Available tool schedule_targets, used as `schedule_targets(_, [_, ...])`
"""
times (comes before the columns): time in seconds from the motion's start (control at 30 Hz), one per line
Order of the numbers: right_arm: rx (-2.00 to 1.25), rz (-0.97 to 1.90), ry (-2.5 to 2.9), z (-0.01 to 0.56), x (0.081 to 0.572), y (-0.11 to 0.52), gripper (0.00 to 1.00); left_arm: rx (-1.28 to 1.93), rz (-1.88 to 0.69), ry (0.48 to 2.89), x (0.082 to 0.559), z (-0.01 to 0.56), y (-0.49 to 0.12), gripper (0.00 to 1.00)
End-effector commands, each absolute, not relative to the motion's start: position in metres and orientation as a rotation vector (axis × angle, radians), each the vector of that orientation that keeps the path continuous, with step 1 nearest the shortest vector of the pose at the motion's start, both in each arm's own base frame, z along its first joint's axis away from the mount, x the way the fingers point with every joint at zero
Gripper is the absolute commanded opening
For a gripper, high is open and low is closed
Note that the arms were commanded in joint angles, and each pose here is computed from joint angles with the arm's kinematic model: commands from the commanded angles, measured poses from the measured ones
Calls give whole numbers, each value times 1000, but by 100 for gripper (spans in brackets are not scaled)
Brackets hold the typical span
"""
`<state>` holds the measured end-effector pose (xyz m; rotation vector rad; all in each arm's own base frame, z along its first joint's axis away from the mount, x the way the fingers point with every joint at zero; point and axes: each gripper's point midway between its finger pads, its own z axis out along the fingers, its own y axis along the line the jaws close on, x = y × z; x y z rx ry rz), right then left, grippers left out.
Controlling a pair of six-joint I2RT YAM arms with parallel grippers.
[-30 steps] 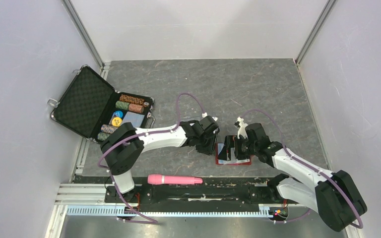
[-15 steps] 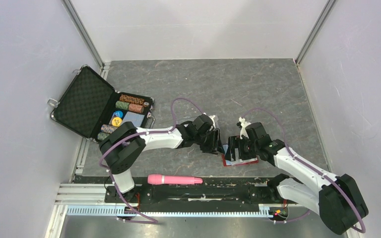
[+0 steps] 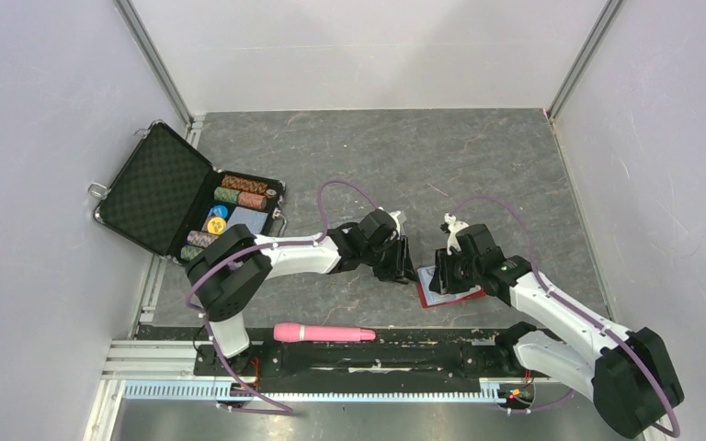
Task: Put the credit cards into the card holder
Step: Insert the credit card into the card holder, then turn over the card slot in the card holder.
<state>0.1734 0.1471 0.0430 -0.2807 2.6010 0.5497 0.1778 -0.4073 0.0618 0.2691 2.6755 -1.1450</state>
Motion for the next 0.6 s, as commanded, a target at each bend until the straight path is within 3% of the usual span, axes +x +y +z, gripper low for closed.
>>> schedule_targets(0.0, [-243,760,2550,46,171,173,30,240,-1074,2689,184,63,-404,40])
schedule_targets(0.17, [-224,879,2512,54,169,186,31,254,-1015,2689,184,64,-394,40])
schedule_targets(0.3, [-222,710,2480,68,187,170,41,261,-1066,2668,183,71,-400,44])
schedule_targets(0.47, [-183,431,2534,62,198,134,33,246,-1156,2644,182,76,-410,45])
schedule_targets(0.57, [-147,401,2573,50,195,123,34,248,-1141,2649,181,75,-408,45])
